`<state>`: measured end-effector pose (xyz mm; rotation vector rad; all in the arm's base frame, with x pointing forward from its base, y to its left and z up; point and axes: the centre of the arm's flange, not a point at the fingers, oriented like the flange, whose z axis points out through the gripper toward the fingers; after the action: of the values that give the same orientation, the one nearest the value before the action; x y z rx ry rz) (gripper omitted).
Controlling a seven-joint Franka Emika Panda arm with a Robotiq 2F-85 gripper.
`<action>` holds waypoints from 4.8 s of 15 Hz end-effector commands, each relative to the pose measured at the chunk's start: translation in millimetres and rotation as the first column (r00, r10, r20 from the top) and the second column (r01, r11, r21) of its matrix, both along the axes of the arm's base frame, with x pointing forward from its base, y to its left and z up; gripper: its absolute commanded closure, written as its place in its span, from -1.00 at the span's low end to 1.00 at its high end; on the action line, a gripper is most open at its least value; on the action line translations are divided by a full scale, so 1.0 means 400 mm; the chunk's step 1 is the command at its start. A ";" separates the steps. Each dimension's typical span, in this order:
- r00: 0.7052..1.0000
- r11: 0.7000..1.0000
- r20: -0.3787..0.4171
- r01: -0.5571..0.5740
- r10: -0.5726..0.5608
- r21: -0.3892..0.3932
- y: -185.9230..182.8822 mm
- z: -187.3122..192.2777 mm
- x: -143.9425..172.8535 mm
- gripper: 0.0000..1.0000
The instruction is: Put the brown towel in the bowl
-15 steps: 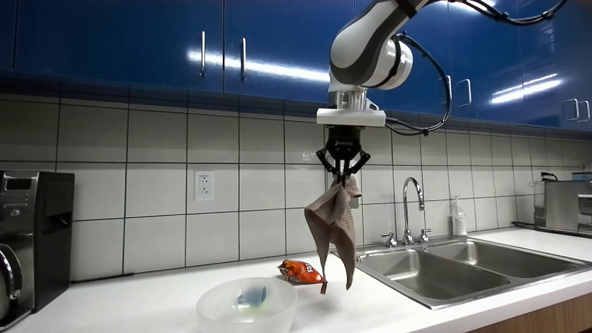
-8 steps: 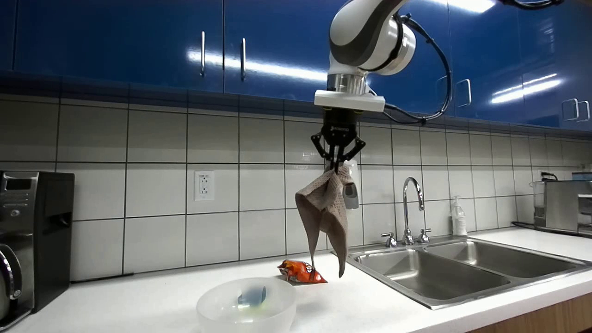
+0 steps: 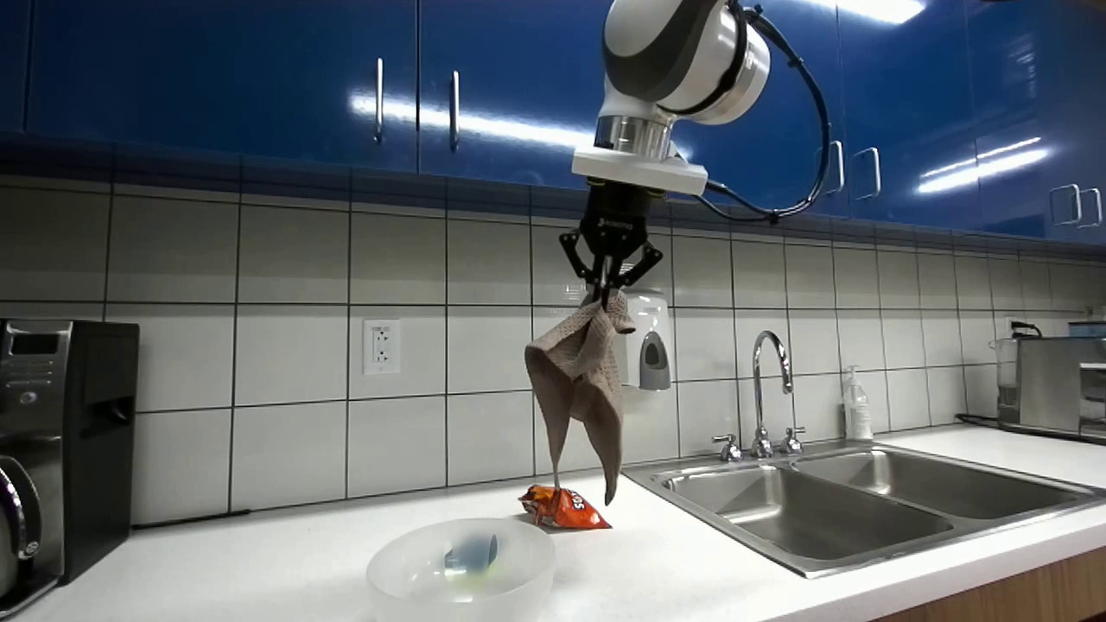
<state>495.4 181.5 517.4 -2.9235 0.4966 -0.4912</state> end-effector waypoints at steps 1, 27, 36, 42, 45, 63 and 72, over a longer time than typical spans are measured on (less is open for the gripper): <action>0.997 0.997 0.030 -0.068 0.067 0.026 0.031 0.042 -0.030 0.97; 0.953 0.950 -0.005 -0.301 0.302 0.083 0.295 -0.152 -0.014 0.97; 0.946 0.947 -0.074 -0.312 0.317 0.075 0.332 -0.304 0.036 0.97; 0.938 0.947 -0.130 -0.319 0.321 0.037 0.334 -0.407 0.053 0.97; 0.938 0.948 -0.143 -0.319 0.317 0.013 0.329 -0.444 0.066 0.97; 0.919 0.944 -0.231 -0.329 0.320 -0.001 0.375 -0.522 0.061 -0.35; 0.896 0.933 -0.280 -0.360 0.345 -0.002 0.304 -0.302 -0.022 -1.00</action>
<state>505.4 327.5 366.9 -3.0366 -0.0095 -0.0951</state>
